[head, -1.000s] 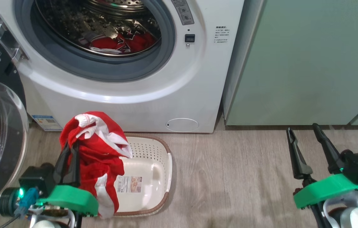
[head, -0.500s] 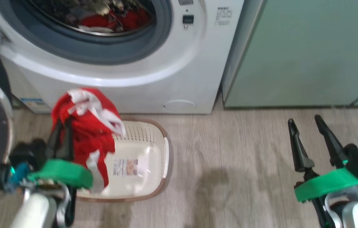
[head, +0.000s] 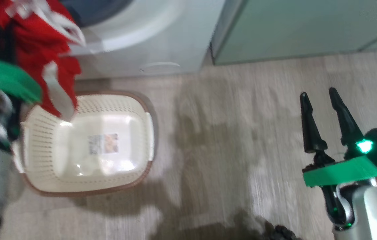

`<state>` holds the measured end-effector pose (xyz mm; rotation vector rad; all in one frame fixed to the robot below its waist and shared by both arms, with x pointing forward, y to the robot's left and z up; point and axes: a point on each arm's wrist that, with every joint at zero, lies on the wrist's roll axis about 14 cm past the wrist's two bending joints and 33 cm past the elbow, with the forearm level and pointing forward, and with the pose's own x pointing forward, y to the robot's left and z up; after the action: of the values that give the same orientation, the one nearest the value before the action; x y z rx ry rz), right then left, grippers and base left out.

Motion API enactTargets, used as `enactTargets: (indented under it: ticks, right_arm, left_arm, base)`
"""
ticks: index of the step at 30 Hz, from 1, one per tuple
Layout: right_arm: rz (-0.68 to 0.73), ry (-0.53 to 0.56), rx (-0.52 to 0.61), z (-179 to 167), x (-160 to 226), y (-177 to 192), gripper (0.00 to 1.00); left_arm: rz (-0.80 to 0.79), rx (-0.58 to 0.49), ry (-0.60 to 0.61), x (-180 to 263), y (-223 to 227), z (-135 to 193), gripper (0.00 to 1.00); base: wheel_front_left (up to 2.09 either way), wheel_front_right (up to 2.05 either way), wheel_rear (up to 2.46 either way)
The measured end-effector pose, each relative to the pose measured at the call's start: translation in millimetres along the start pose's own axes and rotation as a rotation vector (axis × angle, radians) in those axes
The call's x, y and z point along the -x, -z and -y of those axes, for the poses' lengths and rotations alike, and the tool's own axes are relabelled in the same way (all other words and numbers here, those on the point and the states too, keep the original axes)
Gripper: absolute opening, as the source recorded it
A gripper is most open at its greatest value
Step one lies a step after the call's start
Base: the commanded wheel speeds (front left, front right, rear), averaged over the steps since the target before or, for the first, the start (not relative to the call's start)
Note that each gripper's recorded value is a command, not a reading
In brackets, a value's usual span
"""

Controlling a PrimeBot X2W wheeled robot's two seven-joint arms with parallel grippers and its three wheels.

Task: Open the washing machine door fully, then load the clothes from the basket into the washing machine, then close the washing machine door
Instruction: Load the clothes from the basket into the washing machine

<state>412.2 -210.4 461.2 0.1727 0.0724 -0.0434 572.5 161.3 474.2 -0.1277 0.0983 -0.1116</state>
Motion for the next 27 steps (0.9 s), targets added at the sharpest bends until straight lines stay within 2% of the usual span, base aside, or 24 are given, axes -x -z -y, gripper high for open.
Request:
enactTargets:
  ticks: [9, 17, 22, 27]
  right_arm:
    - [-0.045, 0.080, -0.021, 27, -8, 32, 1.00]
    - [-0.095, 0.108, -0.036, 37, -17, 57, 1.00]
    - [-0.107, 0.133, -0.036, 46, -19, 61, 1.00]
    - [-0.138, 0.165, -0.028, 55, -14, 70, 1.00]
  left_arm:
    - [-0.203, 0.033, 0.040, -89, 38, 4, 0.00]
    - [-0.368, 0.020, 0.038, -144, 68, -1, 0.00]
    - [-0.415, 0.013, 0.032, -164, 81, -4, 0.00]
    - [-0.386, -0.004, 0.016, -188, 80, -10, 0.00]
  base:
    - [0.00, 0.00, 0.00]
    - [0.00, 0.00, 0.00]
    - [0.00, 0.00, 0.00]
    - [0.00, 0.00, 0.00]
